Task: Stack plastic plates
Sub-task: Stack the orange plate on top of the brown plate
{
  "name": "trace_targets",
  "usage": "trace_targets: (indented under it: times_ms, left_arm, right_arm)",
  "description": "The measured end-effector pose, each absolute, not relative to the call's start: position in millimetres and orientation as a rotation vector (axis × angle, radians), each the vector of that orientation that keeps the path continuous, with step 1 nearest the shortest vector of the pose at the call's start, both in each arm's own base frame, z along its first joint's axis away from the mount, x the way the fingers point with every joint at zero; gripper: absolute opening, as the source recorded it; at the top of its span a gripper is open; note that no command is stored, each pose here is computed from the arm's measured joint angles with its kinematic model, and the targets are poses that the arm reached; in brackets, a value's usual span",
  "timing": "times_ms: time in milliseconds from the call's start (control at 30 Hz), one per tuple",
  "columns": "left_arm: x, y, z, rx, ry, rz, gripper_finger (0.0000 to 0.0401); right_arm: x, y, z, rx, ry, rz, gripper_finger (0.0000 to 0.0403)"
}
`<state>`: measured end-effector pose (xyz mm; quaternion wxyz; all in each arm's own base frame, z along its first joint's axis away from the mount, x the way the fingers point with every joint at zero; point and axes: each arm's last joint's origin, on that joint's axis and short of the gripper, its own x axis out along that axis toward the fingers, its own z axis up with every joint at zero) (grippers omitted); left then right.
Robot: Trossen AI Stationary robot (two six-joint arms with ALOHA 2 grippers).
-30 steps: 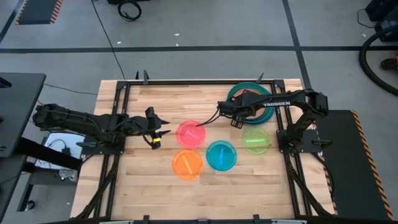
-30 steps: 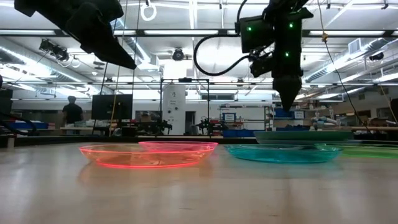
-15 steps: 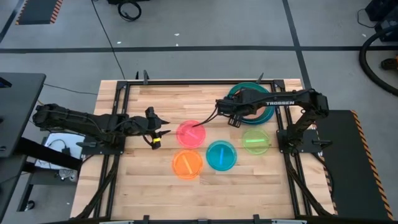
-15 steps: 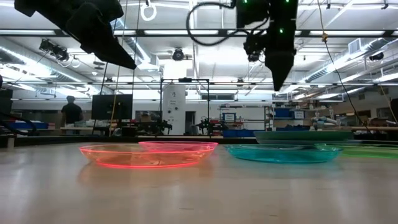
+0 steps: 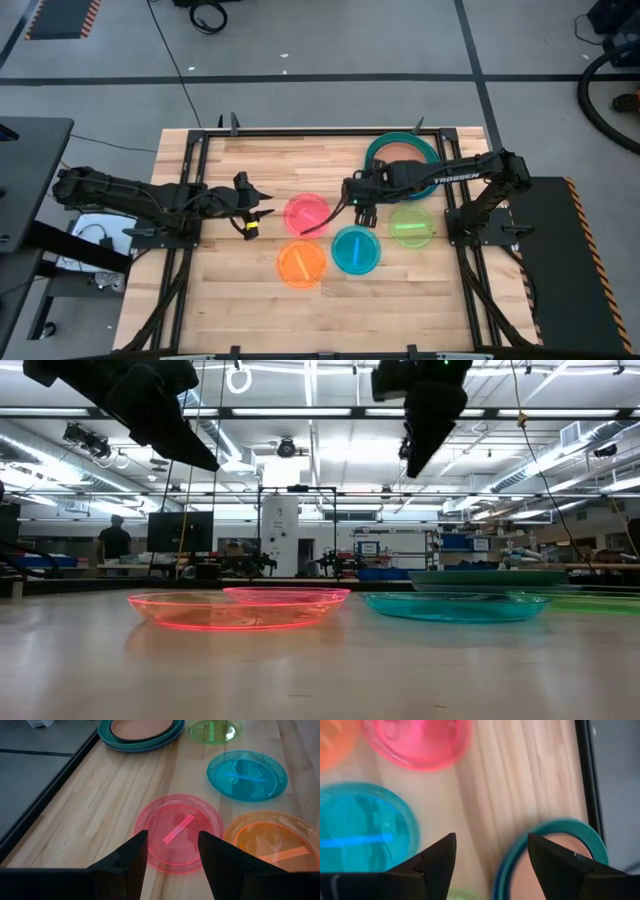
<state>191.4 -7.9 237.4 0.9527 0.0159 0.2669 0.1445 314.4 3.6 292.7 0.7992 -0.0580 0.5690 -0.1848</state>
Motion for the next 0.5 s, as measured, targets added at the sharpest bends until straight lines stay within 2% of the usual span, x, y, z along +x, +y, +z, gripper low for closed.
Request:
trace_targets:
  times_ms: [233,333,500]
  left_arm:
    - [191,-8,237,-0.020,0.534,0.308,0.0181]
    - [191,-8,237,-0.074,0.528,0.318,0.0181]
    - [192,-12,233,-0.153,0.573,0.239,0.0181]
  right_arm:
    - [324,23,283,-0.093,1.109,-0.353,0.0254]
    - [327,26,269,-0.056,1.060,-0.348,0.0252]
    - [327,41,240,-0.103,1.025,-0.233,0.0242]
